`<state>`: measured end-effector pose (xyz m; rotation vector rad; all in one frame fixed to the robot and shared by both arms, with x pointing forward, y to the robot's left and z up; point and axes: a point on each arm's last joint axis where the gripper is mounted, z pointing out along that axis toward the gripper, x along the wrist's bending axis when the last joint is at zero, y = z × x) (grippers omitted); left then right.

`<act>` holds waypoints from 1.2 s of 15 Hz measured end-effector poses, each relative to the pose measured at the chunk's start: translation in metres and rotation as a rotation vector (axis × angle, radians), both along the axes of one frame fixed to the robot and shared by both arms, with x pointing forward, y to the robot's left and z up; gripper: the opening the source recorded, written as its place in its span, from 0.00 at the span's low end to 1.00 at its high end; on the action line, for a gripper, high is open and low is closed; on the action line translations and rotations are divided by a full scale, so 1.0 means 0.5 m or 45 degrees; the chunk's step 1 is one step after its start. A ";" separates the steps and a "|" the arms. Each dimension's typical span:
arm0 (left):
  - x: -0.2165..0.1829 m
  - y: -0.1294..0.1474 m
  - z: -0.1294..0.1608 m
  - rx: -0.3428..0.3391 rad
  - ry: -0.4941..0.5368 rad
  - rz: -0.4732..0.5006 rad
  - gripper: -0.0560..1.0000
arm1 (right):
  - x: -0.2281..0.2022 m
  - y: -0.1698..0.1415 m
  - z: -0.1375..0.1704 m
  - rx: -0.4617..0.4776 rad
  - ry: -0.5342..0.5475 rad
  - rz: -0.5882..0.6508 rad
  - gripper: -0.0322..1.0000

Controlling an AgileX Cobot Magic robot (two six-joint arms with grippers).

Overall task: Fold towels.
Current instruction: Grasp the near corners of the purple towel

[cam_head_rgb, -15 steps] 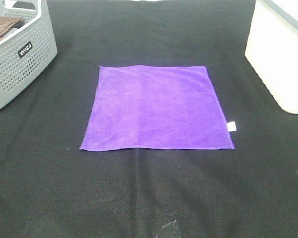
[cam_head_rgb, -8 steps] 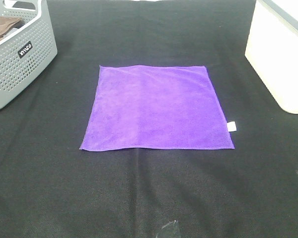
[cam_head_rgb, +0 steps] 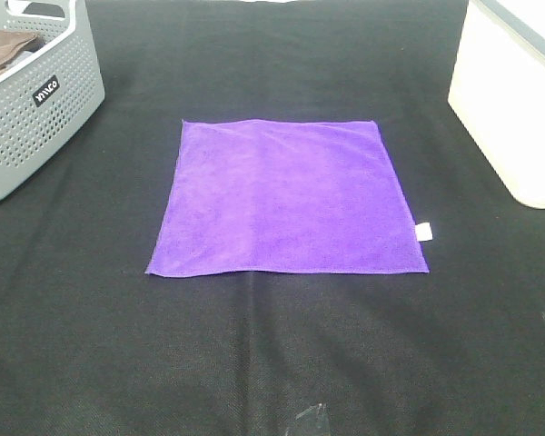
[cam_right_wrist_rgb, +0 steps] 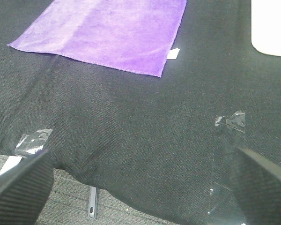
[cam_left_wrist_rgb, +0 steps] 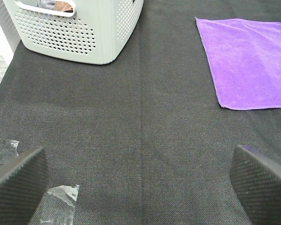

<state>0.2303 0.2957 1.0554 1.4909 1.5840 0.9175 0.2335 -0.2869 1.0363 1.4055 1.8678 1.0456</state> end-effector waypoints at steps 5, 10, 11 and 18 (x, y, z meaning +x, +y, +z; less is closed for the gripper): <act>0.000 0.000 0.000 0.000 0.000 0.000 0.99 | 0.000 0.000 0.000 0.001 0.000 0.001 0.97; 0.000 0.000 0.000 0.000 0.000 0.000 0.99 | 0.000 0.000 0.000 0.002 0.000 0.001 0.97; 0.000 -0.001 0.002 -0.009 0.008 -0.006 0.99 | 0.000 0.000 0.001 0.003 -0.005 0.001 0.97; 0.212 0.011 0.143 -0.050 0.581 -0.019 0.99 | 0.230 0.043 0.118 0.040 0.548 0.011 0.97</act>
